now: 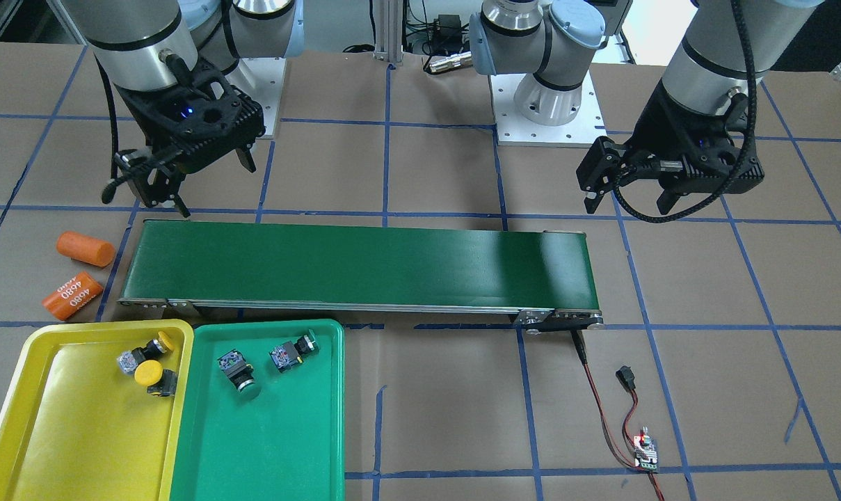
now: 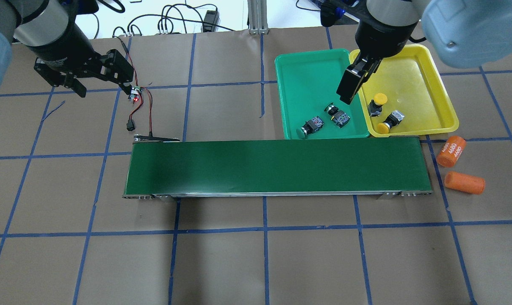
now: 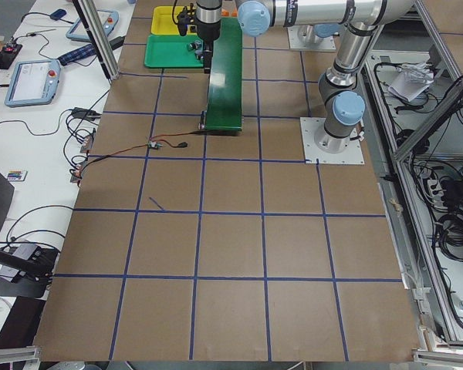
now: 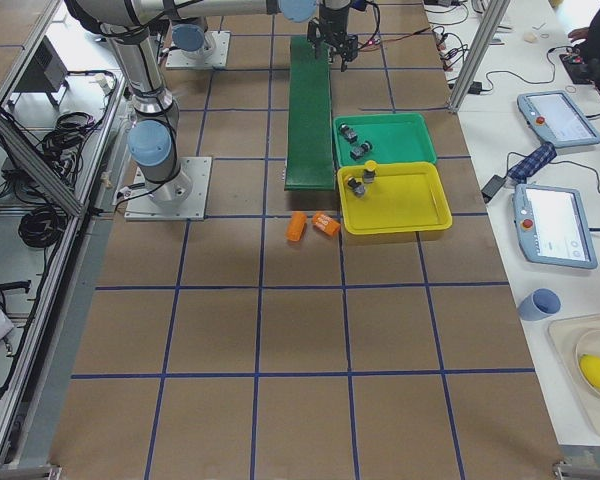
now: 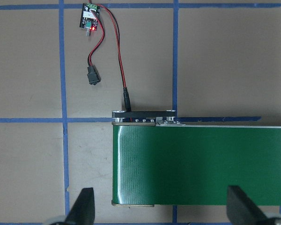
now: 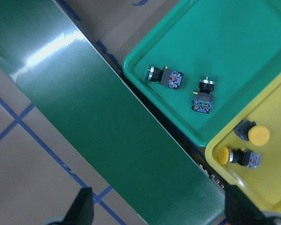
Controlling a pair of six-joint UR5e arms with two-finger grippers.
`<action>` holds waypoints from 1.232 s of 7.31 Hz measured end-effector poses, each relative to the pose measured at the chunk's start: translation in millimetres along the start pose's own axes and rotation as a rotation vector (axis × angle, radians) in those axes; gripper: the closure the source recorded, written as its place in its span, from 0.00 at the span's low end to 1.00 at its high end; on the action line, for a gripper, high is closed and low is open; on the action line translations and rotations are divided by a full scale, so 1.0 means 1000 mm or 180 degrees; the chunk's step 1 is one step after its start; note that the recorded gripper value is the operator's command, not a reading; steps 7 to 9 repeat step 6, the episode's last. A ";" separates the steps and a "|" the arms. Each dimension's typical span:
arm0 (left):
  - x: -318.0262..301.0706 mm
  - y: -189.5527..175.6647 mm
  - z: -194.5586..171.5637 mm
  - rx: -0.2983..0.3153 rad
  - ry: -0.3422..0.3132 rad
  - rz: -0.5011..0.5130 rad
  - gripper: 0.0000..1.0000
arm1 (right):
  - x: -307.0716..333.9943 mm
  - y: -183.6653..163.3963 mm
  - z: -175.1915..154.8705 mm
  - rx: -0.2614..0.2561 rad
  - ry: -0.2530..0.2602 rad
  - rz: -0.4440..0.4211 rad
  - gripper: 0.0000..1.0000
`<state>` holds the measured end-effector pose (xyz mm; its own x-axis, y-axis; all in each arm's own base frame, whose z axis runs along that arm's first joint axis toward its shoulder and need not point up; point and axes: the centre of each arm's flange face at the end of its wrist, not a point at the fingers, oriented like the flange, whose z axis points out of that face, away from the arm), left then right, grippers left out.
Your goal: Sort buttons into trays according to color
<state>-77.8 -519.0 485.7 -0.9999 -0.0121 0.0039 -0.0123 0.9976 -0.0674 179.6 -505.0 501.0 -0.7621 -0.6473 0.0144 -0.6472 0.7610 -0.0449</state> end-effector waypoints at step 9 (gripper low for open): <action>0.003 -0.003 -0.031 0.0044 0.0017 0.0020 0.00 | -0.006 0.007 -0.011 0.0051 0.0006 0.2116 0.00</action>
